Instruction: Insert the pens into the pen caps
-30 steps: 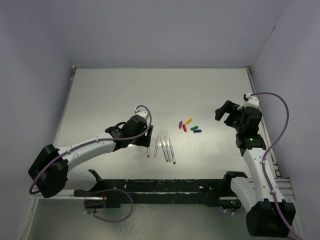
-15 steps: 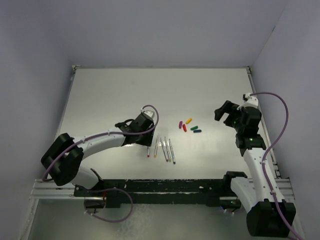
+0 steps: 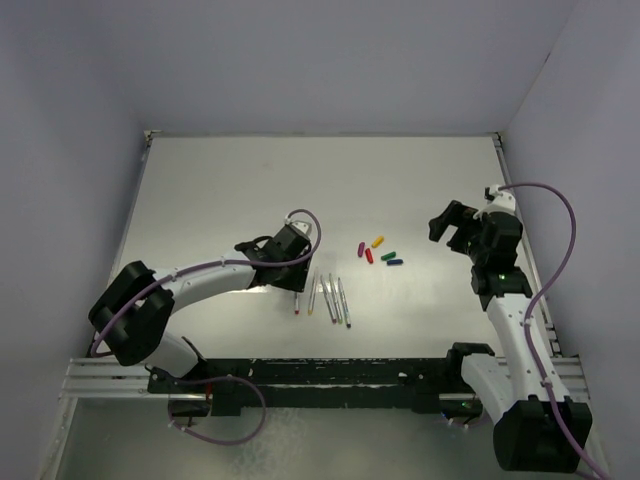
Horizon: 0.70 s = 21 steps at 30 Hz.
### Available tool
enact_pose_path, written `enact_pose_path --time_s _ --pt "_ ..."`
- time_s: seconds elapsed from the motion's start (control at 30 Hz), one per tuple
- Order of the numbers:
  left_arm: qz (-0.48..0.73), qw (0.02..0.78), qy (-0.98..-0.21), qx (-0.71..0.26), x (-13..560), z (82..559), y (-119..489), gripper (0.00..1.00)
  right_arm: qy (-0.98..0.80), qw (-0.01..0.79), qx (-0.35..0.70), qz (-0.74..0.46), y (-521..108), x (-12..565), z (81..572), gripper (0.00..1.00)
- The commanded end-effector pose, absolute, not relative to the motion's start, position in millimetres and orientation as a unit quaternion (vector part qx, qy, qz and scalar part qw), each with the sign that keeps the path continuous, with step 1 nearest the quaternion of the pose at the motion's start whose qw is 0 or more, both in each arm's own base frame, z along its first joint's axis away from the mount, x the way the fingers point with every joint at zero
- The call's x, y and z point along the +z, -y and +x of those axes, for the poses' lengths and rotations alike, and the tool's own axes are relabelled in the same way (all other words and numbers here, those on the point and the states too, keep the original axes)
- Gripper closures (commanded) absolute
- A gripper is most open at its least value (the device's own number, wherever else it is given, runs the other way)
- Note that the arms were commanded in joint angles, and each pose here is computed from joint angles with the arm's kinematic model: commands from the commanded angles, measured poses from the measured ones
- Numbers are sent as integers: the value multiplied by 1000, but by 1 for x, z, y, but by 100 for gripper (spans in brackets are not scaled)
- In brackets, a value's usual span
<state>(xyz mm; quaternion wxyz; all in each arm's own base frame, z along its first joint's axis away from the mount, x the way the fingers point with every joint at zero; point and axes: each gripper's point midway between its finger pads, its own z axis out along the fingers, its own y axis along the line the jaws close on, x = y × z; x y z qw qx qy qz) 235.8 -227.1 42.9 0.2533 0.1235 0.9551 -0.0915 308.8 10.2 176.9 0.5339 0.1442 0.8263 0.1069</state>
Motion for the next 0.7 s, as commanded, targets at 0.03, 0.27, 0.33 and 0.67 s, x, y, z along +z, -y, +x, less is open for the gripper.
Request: enact_pose_path --time_s 0.03,0.27,0.33,0.67 --pt "121 264 -952 -96 55 241 232 42 -810 562 104 128 -10 211 324 0" --pt "115 252 -955 -103 50 236 234 49 -807 564 114 132 -12 209 327 0" --pt "115 251 -956 -103 48 235 233 49 -806 566 109 133 -10 209 325 0" --pt "125 231 -960 -98 31 232 236 45 -805 568 99 139 -7 207 317 0"
